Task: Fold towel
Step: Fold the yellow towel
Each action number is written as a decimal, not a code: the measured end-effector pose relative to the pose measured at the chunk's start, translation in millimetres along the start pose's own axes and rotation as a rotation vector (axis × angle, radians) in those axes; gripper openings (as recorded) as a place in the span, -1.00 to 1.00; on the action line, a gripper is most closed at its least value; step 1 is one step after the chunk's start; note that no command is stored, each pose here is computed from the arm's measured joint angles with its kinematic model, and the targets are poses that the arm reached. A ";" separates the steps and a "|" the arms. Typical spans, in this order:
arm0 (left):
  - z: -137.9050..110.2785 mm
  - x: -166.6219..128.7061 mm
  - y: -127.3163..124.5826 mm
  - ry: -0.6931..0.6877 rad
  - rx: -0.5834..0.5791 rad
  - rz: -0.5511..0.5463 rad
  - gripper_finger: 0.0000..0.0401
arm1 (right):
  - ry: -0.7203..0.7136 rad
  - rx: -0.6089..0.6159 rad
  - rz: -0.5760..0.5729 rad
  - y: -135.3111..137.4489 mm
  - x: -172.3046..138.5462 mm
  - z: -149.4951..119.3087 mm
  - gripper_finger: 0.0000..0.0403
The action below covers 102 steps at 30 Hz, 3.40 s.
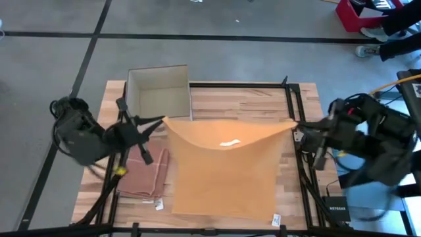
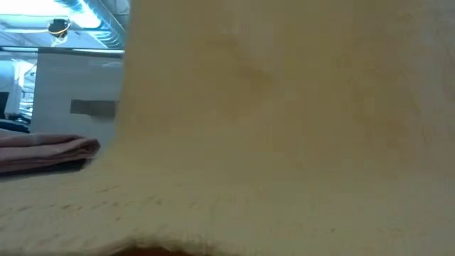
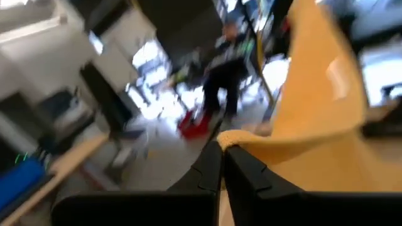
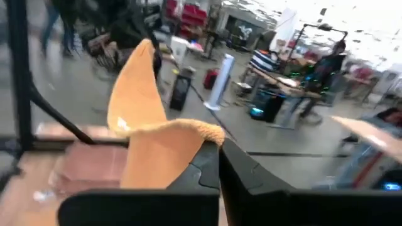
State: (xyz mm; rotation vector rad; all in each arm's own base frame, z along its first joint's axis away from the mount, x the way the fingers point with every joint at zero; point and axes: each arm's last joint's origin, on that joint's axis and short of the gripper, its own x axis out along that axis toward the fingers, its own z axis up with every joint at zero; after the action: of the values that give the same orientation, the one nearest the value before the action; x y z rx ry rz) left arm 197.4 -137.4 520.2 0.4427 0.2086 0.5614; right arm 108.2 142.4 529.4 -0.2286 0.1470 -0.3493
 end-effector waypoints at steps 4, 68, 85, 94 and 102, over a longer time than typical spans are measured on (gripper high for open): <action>-28.3 6.7 8.3 0.112 -0.029 0.038 -0.97 | 0.083 0.016 -0.011 3.2 14.0 -18.6 -1.00; -171.5 -10.1 -120.6 0.449 -0.487 -0.446 -0.97 | 0.736 -0.097 0.229 60.2 59.1 -147.9 -1.00; -217.8 -16.0 -204.1 0.747 -0.350 -0.522 -0.97 | 0.850 0.203 0.420 152.5 15.7 -284.7 -1.00; -238.1 -19.6 -250.0 0.938 -0.347 -0.725 -0.97 | 1.029 0.282 0.584 184.7 14.5 -300.1 -1.00; -235.8 -20.4 -246.3 1.034 -0.356 -0.796 -0.97 | 1.055 0.295 0.614 193.9 15.0 -305.0 -1.00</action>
State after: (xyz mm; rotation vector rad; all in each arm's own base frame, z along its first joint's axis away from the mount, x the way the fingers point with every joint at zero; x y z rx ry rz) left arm 222.8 -253.1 199.7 -0.3278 1.1941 -0.0194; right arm 129.1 254.6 186.2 0.3184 1.1696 0.1577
